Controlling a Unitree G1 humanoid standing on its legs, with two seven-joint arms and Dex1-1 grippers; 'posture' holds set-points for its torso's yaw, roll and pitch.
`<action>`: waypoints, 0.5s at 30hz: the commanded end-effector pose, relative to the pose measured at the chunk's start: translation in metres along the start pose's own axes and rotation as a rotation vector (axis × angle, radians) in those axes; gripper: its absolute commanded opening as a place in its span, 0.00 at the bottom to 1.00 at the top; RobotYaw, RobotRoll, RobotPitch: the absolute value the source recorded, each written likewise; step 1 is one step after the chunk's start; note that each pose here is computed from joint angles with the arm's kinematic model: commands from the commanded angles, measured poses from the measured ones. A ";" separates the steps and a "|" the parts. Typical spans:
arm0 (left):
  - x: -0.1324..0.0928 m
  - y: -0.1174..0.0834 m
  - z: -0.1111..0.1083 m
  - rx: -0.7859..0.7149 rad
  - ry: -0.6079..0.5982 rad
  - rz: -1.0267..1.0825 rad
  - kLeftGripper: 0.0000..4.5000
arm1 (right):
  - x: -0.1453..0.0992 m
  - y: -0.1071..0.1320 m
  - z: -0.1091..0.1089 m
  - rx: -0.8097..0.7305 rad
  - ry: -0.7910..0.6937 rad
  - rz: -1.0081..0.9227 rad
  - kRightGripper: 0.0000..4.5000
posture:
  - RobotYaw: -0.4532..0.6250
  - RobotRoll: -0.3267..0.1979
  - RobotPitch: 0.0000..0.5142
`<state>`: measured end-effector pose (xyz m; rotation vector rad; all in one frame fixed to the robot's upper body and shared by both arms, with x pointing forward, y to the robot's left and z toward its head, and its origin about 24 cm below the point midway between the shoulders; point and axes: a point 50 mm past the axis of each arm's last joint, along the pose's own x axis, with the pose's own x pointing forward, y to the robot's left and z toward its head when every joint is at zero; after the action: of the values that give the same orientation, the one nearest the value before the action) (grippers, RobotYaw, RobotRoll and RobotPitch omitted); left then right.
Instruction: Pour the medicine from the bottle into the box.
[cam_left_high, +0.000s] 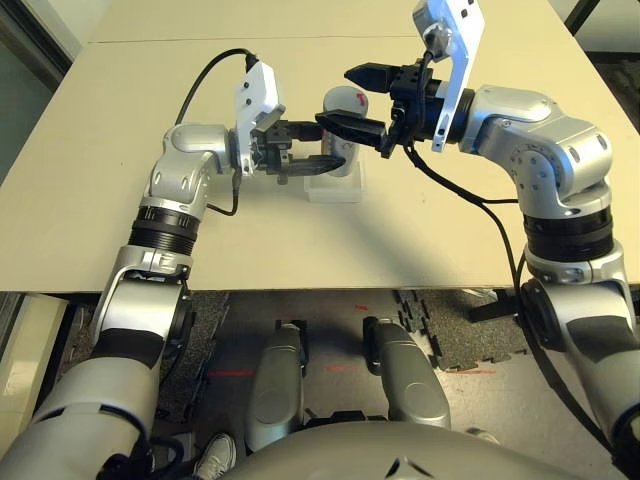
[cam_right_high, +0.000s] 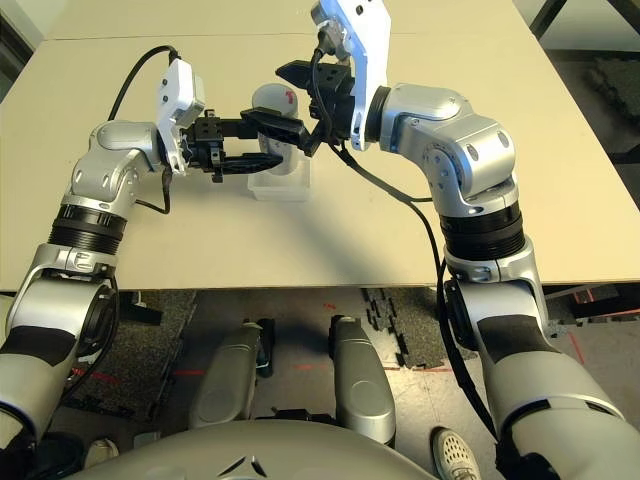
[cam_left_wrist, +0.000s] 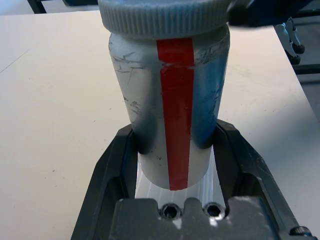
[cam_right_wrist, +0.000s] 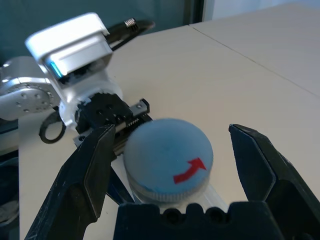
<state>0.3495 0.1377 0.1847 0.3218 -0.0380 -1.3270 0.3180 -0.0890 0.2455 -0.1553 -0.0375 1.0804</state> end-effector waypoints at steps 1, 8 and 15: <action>0.001 -0.001 0.003 0.011 -0.015 -0.002 0.52 | -0.006 -0.006 -0.003 0.008 -0.006 -0.039 1.00 | 0.47 0.62 0.31; 0.000 0.001 0.003 0.009 -0.024 0.019 0.52 | -0.019 -0.013 -0.003 0.029 -0.023 -0.098 1.00 | 0.46 0.62 0.32; -0.002 0.003 0.002 0.006 -0.028 0.041 0.52 | -0.042 -0.014 -0.001 0.055 -0.048 -0.150 1.00 | 0.46 0.62 0.32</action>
<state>0.3523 0.1391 0.1858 0.3005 -0.0540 -1.2845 0.3122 -0.1185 0.2437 -0.0923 -0.0469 0.9976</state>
